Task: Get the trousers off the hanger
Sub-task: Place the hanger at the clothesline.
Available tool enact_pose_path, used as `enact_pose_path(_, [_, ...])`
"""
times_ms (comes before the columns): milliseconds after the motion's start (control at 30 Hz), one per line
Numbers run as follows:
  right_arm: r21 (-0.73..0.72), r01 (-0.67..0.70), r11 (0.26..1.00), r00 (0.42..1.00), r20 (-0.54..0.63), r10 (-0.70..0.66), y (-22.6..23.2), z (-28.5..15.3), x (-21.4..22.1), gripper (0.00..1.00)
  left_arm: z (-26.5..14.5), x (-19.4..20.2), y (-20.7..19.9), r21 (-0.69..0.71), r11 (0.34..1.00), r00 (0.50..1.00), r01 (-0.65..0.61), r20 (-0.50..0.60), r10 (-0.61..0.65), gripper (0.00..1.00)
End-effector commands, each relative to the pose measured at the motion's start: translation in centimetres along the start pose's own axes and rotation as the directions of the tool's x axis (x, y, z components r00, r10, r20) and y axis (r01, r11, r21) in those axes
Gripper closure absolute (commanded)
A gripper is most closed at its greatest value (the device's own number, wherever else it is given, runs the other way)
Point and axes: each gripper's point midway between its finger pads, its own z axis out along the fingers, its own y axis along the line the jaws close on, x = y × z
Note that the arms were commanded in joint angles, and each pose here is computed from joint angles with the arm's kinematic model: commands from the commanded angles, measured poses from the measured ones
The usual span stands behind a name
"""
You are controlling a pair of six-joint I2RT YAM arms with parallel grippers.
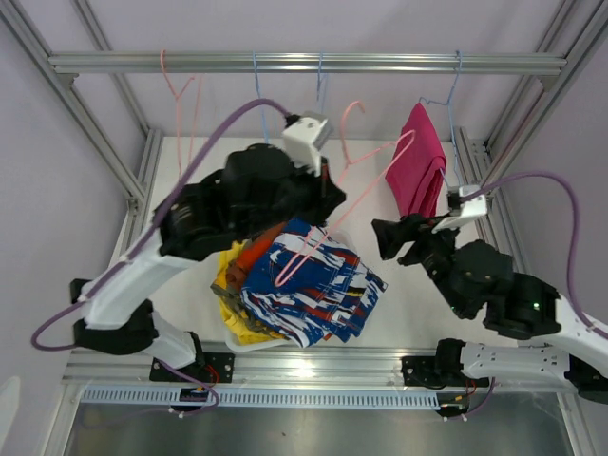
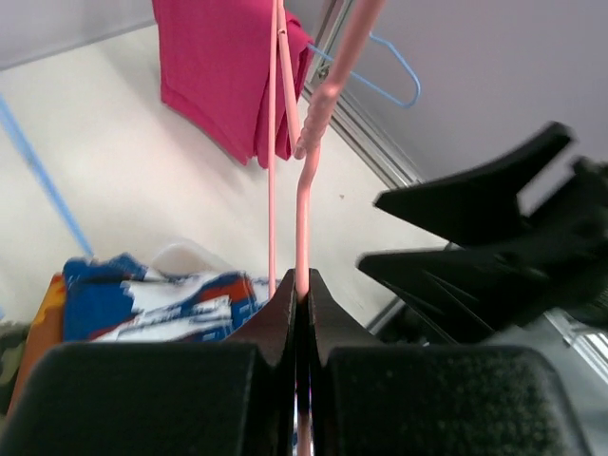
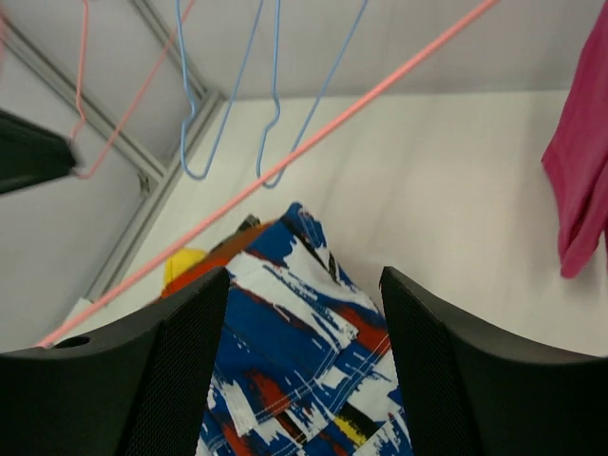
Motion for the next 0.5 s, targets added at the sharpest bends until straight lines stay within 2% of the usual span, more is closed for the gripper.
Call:
enact_pose_path(0, [0.054,0.009,0.999,0.998,0.067,-0.013,-2.0,-1.5,-3.4,0.30,1.9,-2.9,-1.1,-0.005,0.999,0.997,-0.043,0.066,0.044,1.00])
enact_pose_path(33, [0.061,-0.006,0.998,0.996,0.092,0.001,-2.6,-2.1,-4.5,0.30,2.1,-4.2,-0.3,-0.070,0.997,0.994,-0.034,0.102,0.041,0.99])
enact_pose_path(67, [0.060,-0.006,0.998,0.995,0.102,0.000,-2.9,-2.4,-5.1,0.29,4.1,-3.7,-0.1,-0.109,0.992,0.995,-0.056,0.078,0.065,0.99])
enact_pose_path(200, [0.070,-0.008,0.998,0.989,0.145,-0.002,-4.2,-3.8,-7.3,0.28,7.6,-4.1,1.0,-0.160,0.987,0.995,-0.029,0.087,0.044,1.00])
enact_pose_path(467, [0.098,-0.013,0.995,0.976,0.219,-0.009,-6.9,-6.1,-10.4,0.25,10.3,-6.5,5.2,-0.317,0.946,0.979,0.061,0.202,0.005,0.99])
